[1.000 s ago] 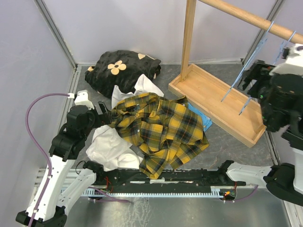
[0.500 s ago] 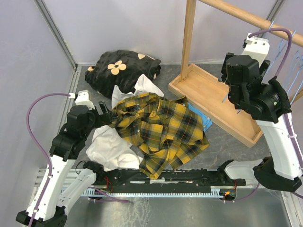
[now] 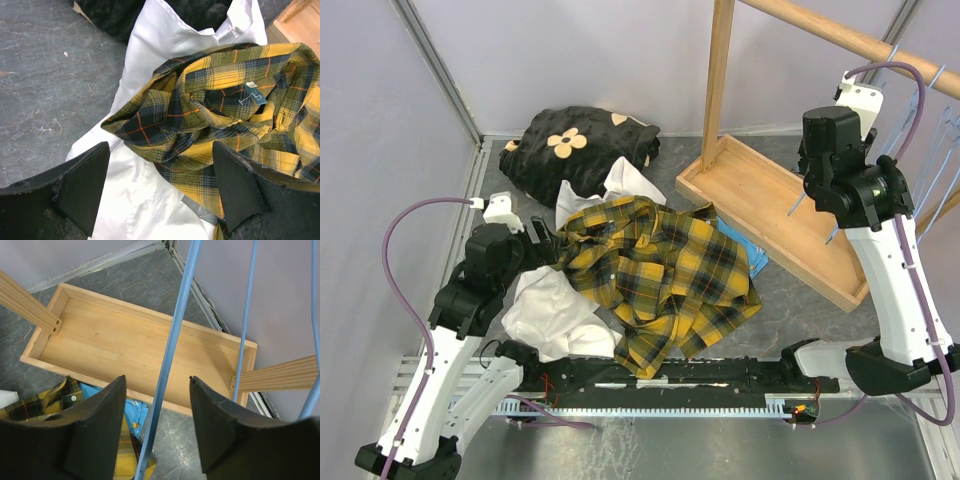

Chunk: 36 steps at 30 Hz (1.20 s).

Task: Place the shirt on the hanger
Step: Pick up the hanger from the clothesline.

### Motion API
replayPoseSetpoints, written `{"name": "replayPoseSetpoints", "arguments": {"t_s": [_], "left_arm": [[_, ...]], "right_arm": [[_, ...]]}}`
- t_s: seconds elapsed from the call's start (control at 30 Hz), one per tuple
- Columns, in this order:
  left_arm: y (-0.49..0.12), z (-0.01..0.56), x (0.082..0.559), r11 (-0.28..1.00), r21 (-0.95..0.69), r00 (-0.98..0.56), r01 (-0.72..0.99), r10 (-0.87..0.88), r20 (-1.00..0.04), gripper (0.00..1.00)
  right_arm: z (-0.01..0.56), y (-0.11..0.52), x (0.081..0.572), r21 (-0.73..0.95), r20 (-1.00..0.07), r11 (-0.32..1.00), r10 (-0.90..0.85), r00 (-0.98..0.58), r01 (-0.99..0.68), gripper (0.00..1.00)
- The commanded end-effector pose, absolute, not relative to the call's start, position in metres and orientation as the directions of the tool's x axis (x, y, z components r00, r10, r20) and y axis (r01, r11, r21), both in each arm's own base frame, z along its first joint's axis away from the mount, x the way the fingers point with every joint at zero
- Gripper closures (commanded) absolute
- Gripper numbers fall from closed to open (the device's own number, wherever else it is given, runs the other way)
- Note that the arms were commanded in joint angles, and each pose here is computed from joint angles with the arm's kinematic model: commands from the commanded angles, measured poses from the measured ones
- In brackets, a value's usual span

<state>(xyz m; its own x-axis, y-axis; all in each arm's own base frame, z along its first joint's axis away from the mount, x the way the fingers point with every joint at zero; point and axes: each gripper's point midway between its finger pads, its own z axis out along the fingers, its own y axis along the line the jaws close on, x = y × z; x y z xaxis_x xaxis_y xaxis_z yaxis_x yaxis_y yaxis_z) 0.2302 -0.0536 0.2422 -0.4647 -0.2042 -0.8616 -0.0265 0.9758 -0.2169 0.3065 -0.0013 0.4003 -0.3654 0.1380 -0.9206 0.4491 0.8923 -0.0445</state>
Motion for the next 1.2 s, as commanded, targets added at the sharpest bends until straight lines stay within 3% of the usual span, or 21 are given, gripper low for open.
{"name": "replayPoseSetpoints", "arguments": {"t_s": [0.0,0.17,0.37,0.47,0.67,1.17], "left_arm": [[-0.059,0.257,0.237,0.976,-0.215,-0.407,0.033,-0.183,-0.895,0.12],[-0.059,0.257,0.237,0.976,-0.214,-0.406,0.032,-0.183,-0.895,0.15],[-0.057,0.259,0.236,0.976,-0.215,-0.395,0.023,-0.189,-0.899,0.15],[-0.057,0.258,0.236,0.976,-0.215,-0.398,0.024,-0.188,-0.898,0.15],[-0.058,0.258,0.237,0.976,-0.215,-0.398,0.026,-0.188,-0.898,0.15],[-0.054,0.257,0.237,0.977,-0.211,-0.395,0.005,-0.192,-0.898,0.15]], "right_arm": [[0.417,-0.005,0.315,0.005,-0.944,0.898,0.149,-0.296,0.439,0.44],[0.426,-0.009,0.316,0.000,-0.952,0.900,0.133,-0.274,0.436,0.68],[0.443,-0.018,0.305,-0.020,-0.963,0.891,0.104,-0.248,0.453,0.84],[0.458,-0.024,0.293,0.003,-0.973,0.888,0.108,-0.203,0.460,1.00],[0.487,-0.024,0.276,0.031,-0.986,0.916,0.093,-0.138,0.400,1.00],[0.538,0.015,0.236,0.054,-0.998,0.998,0.055,-0.022,0.043,1.00]]}}
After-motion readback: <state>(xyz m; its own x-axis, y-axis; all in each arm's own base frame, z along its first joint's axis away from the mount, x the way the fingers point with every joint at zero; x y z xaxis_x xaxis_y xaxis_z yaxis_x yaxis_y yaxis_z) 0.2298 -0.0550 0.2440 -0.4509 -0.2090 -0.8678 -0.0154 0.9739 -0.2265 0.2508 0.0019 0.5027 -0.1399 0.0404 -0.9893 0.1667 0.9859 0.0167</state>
